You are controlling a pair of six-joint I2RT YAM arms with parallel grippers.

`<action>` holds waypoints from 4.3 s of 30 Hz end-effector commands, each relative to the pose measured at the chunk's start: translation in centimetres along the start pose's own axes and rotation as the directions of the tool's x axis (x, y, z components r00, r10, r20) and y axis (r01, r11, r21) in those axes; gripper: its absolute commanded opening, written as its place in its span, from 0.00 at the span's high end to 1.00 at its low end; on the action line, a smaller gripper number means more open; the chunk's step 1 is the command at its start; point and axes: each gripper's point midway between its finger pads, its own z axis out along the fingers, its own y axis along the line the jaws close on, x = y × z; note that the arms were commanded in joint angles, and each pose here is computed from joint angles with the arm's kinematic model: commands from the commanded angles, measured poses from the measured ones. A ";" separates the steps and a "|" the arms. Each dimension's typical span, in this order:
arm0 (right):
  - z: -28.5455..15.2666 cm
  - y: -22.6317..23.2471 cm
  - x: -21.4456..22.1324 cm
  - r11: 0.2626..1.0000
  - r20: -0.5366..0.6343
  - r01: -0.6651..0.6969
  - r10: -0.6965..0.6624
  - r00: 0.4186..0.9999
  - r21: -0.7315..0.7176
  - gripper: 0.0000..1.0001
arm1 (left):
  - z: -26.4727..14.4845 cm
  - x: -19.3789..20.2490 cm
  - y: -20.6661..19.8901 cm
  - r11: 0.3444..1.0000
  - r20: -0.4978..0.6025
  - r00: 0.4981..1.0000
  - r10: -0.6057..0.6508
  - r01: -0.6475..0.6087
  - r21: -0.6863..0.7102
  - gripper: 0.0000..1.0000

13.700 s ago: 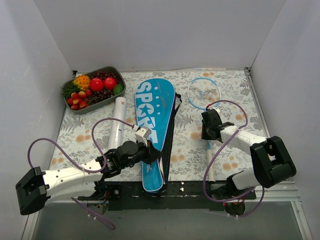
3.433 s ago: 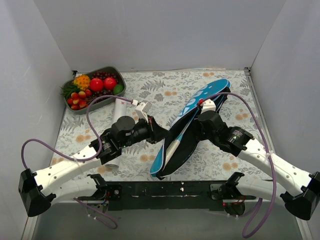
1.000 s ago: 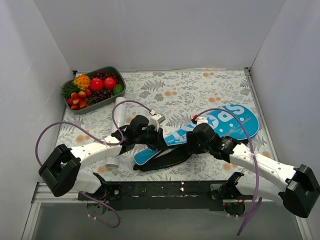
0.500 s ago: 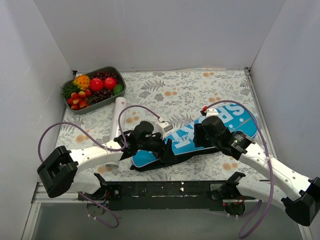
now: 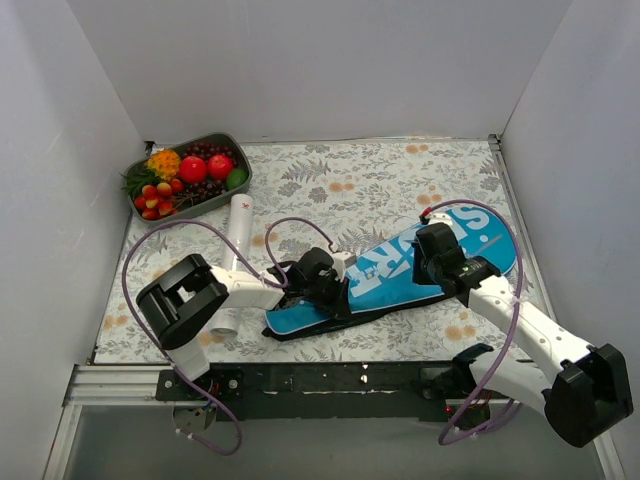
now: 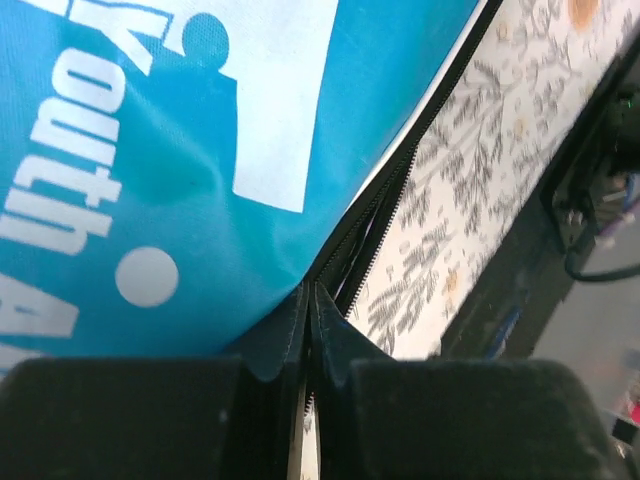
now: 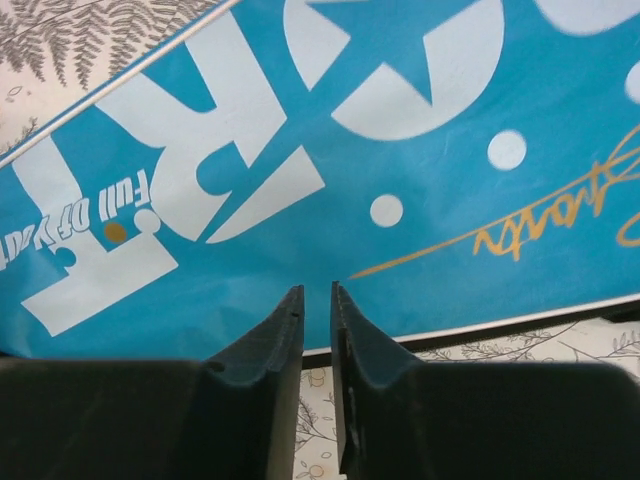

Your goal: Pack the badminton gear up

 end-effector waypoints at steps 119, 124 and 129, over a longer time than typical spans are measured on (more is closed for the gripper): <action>3.8 -15.3 5.1 0.801 -0.173 -0.283 0.427 0.887 0.528 0.74 | -2.7 -17.6 12.2 0.939 0.420 0.855 -0.303 0.343 -0.020 0.80; 4.6 -14.5 4.0 0.837 -0.179 -0.286 0.406 0.896 0.466 0.62 | -2.6 -17.6 12.0 0.941 0.414 0.857 -0.306 0.339 -0.008 0.80; 4.8 -14.9 3.6 0.835 -0.178 -0.265 0.390 0.903 0.482 0.60 | -2.5 -17.6 11.9 0.941 0.413 0.857 -0.307 0.338 0.000 0.80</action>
